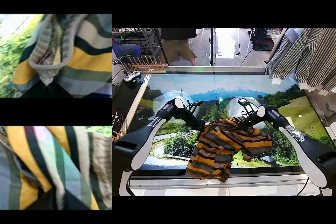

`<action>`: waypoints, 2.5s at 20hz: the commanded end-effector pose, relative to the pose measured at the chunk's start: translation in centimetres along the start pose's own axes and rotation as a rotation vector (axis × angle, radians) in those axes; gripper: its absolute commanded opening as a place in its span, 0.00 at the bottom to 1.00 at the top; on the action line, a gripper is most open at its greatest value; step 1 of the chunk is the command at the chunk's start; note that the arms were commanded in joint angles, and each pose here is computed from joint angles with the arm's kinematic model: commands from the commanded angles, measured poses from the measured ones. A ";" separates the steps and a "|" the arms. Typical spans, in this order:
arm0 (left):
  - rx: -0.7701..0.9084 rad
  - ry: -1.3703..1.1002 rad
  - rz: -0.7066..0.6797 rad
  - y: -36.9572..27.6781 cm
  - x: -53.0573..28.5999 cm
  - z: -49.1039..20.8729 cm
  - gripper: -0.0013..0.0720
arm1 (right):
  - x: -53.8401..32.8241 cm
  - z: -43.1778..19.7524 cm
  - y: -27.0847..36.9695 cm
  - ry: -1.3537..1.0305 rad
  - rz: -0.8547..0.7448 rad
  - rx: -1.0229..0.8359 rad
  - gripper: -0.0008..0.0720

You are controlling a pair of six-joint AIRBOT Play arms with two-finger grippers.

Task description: Fold the clothes and pants, and hang the long-sleeved shirts on hangers.

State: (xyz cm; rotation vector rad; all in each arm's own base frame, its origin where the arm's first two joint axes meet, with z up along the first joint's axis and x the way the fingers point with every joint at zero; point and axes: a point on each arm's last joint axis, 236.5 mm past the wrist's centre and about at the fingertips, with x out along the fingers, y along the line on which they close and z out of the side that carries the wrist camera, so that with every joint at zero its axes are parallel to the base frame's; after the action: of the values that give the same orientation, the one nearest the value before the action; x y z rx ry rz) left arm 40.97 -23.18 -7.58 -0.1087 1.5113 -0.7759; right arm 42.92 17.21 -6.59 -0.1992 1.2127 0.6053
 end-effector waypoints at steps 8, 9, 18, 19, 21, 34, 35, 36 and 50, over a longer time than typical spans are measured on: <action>0.175 -0.199 0.018 -5.7 -15.4 -0.2 0.03 | -18.0 9.1 3.3 -0.246 -0.087 -0.102 0.04; 0.227 -0.267 0.048 -7.1 -19.4 -0.4 0.03 | -22.2 10.3 4.8 -0.329 -0.078 -0.112 0.04; 0.578 -0.378 0.032 -18.8 -28.9 -9.6 0.03 | -31.0 13.5 11.7 -0.579 0.140 -0.030 0.04; 0.575 -0.330 -0.008 -19.3 -26.3 -9.6 0.03 | -28.0 13.2 12.0 -0.506 0.208 0.022 0.04; 0.519 -0.217 -0.002 -18.1 -19.9 -9.9 0.03 | -22.2 11.3 11.3 -0.332 0.254 0.143 0.42; 0.263 -0.037 0.034 -8.3 -8.9 -13.9 0.03 | -3.9 -3.3 18.1 0.021 0.444 0.452 0.54; 0.275 -0.050 0.014 -8.9 -9.1 -13.8 0.03 | -2.7 -2.9 18.5 0.015 0.435 0.450 0.53; 0.288 -0.063 0.000 -9.4 -9.3 -13.7 0.03 | -1.5 -2.6 18.7 0.018 0.427 0.450 0.52; 0.320 -0.091 0.009 -10.5 -10.8 -14.3 0.03 | 0.4 9.1 15.5 -0.253 0.497 0.750 0.47</action>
State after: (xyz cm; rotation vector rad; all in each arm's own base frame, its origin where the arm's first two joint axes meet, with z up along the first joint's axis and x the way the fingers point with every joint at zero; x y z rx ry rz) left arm 25.22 -19.96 5.49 0.0995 1.2866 -0.9824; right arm 38.87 33.94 -2.57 0.6794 1.2821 0.5935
